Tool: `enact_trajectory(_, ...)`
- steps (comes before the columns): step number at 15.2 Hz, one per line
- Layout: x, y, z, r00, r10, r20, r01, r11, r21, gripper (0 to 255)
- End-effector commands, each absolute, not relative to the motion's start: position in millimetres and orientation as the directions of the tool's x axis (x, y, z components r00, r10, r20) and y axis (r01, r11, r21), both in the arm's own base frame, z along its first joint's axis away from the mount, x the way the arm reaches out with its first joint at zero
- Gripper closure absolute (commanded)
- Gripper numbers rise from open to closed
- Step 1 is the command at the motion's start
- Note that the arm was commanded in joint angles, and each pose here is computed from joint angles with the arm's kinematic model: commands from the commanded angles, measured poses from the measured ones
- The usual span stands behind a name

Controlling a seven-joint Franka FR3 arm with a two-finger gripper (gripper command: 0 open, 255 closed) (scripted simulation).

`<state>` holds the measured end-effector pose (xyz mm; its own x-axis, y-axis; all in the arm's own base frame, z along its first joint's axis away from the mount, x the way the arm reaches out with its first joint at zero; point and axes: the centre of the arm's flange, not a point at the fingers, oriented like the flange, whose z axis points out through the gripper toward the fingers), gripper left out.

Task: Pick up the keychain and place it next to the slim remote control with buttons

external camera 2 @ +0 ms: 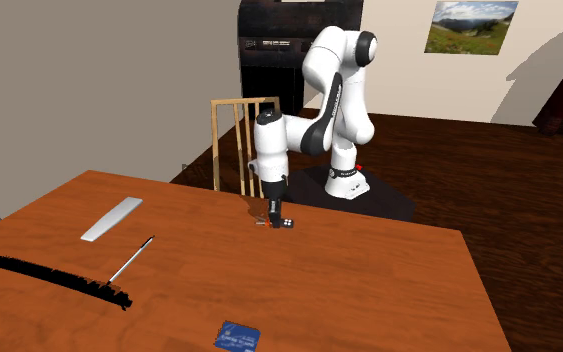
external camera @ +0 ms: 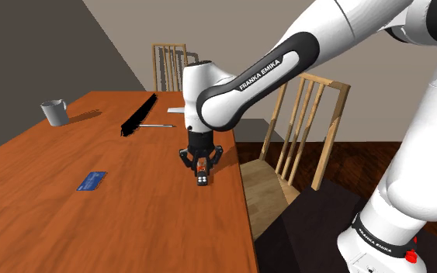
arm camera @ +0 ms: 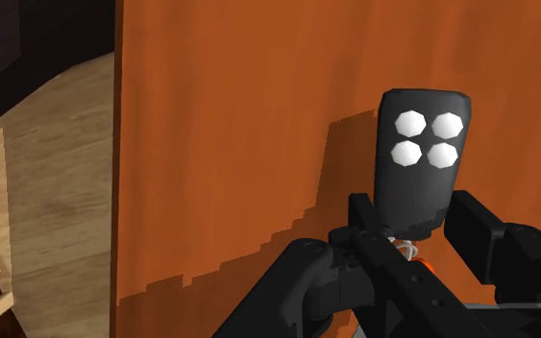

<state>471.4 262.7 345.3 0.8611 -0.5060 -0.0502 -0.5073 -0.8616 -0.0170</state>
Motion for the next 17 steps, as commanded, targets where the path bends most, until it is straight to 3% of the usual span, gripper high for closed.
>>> enact_trajectory(1, 471, 263, 354, 0.861, -0.506, -0.050, -0.507, -0.862, -0.017, 255)
enact_trajectory(17, 491, 245, 425, 0.861, -0.506, -0.050, -0.507, -0.862, -0.017, 255)
